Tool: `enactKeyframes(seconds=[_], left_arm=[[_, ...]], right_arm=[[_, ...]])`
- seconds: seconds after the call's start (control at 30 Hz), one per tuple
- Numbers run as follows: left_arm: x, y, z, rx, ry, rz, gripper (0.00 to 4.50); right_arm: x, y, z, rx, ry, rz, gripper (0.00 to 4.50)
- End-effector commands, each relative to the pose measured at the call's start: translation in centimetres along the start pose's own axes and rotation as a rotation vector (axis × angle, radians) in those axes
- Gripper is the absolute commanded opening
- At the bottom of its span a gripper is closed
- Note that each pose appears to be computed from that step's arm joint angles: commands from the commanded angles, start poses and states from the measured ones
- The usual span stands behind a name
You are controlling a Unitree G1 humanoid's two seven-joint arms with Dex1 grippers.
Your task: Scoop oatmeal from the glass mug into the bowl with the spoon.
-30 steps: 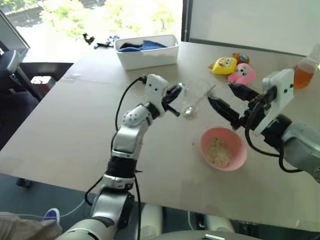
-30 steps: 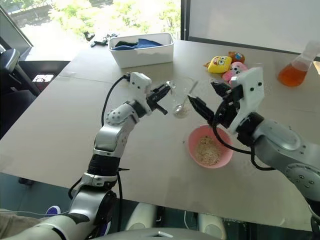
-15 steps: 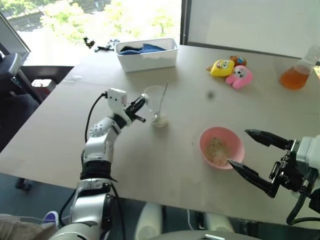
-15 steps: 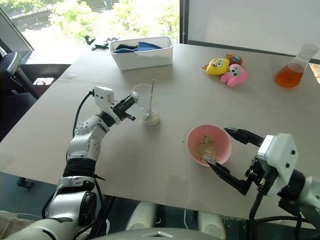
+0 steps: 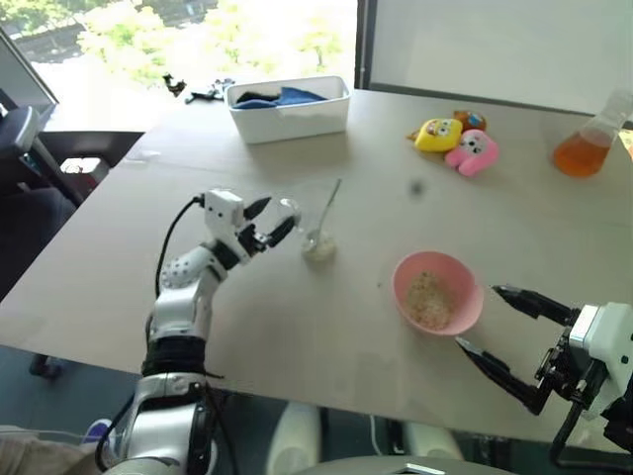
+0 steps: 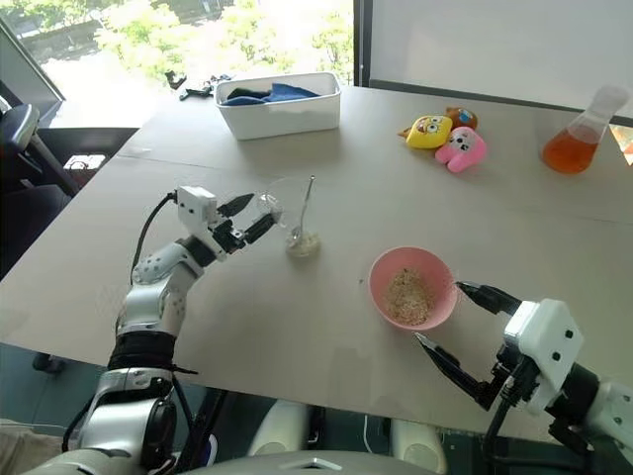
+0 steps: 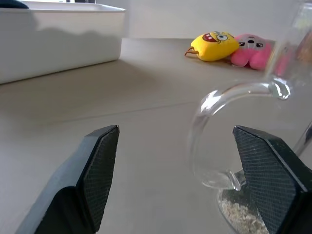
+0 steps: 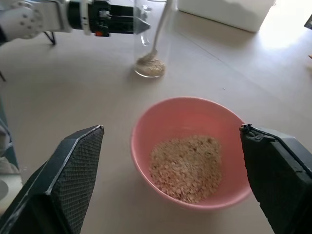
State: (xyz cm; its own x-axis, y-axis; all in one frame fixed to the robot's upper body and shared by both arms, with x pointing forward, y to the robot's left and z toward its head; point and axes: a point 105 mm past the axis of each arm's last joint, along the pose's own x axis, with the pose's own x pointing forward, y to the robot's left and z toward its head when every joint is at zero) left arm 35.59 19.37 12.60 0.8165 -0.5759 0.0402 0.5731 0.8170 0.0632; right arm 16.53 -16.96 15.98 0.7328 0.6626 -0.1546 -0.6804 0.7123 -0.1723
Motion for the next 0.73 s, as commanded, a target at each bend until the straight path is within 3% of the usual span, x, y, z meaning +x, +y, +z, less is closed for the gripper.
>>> enactKeyframes(seconds=[0.03,0.3,0.73], left_arm=[[-2.2,-1.0,1.4,0.030,0.016,-0.027,3.63],[-7.4,-2.9,0.9,-0.011,0.143,-0.056,3.63],[-10.5,-3.5,0.3,-0.056,0.204,-0.012,3.63]], right_arm=[[-2.0,-4.2,-1.9,-0.015,0.076,-0.193,4.50],[-4.5,-10.2,-4.5,-0.039,0.171,-0.308,4.50],[-2.9,-11.4,-4.2,-0.055,0.184,-0.231,4.50]])
